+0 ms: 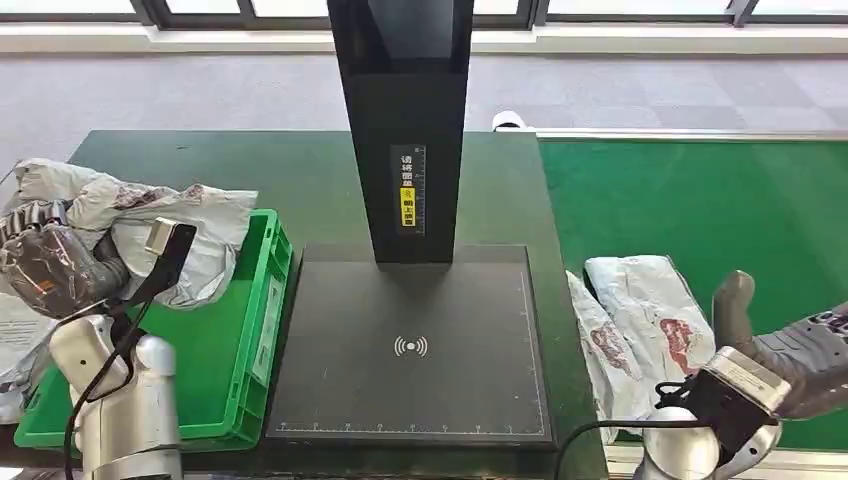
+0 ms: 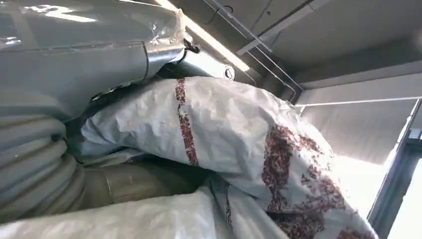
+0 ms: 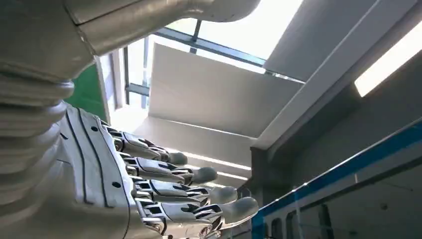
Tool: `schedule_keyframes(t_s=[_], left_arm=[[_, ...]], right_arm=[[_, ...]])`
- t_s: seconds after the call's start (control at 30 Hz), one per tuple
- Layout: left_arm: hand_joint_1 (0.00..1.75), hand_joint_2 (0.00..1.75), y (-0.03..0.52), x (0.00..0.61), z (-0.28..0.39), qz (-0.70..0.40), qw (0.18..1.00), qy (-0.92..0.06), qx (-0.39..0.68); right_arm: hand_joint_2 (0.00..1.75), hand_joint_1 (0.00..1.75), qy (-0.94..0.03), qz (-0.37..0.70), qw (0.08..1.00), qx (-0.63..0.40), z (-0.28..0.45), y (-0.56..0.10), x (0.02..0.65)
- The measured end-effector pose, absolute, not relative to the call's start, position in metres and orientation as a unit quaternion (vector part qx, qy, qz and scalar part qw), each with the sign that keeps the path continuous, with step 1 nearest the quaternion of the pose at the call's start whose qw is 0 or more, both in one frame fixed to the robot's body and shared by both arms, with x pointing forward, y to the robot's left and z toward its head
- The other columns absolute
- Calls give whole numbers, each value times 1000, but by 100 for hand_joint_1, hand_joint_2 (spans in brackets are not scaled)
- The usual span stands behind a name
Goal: Moved the parcel from conveyor to table for the left to box.
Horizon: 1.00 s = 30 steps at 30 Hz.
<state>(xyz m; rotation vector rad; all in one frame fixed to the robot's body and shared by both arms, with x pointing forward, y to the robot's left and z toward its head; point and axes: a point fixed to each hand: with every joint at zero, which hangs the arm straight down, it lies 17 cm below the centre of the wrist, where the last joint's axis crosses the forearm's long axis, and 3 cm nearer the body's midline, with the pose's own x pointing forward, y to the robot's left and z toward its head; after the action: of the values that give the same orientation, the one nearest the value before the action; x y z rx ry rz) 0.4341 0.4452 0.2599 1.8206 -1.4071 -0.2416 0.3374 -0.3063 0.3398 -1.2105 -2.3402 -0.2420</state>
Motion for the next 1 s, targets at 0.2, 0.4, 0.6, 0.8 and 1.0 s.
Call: schedule_keyframes(t_s=[0.2,0.4,0.6,0.8,1.0], left_arm=[[0,175,464,433,244,-83,428,-539,721],[0,0,469,433,237,-85,435,-534,720],[0,0,470,433,238,-83,435,-534,721],[0,0,469,432,240,-75,429,-558,706],[0,0,473,425,249,-50,419,-577,700]], right_arm=[[175,0,-857,-90,248,-443,338,-307,337],[175,0,-857,-90,248,-443,338,-307,337],[175,0,-857,-91,249,-442,338,-307,337],[175,0,-856,-79,247,-447,337,-304,338],[175,0,-855,-71,251,-449,334,-302,341]])
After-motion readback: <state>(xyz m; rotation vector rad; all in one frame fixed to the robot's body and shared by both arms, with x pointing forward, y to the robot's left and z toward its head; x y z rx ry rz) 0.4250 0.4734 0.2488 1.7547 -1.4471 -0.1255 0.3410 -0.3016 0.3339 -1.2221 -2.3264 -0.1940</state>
